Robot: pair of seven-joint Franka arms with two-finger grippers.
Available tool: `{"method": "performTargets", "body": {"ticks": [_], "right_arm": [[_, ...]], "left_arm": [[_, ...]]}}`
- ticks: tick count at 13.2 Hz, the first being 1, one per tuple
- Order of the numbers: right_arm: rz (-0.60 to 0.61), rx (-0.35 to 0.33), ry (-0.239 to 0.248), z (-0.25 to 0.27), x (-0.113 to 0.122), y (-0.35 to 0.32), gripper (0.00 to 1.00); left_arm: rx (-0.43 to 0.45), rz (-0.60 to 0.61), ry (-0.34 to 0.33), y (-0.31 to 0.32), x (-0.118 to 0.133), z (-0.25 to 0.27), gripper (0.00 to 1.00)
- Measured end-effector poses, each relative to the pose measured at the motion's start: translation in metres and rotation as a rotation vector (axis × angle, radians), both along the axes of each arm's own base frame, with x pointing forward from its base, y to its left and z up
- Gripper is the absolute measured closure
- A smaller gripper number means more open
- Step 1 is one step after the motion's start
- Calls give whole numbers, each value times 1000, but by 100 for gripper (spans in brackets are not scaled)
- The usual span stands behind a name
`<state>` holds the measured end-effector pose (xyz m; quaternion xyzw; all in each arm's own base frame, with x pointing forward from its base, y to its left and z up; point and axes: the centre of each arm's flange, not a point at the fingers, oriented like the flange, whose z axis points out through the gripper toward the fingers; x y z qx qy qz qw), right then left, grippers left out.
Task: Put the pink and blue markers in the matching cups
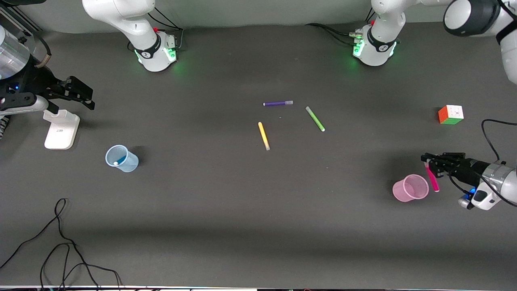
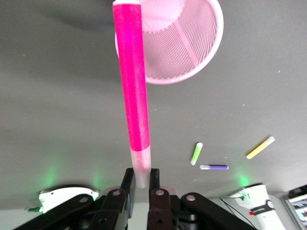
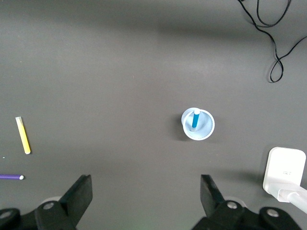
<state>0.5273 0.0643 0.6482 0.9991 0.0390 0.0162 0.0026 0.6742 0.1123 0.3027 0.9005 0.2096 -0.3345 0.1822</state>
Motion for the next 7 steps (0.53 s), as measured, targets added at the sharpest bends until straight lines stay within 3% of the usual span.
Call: {"method": "performTargets", "body": {"ticks": [7], "right_arm": [[1,-1,10,0,-2,0,0]], "left_arm": [[-82,35,-8,-16,7,1,85]]}}
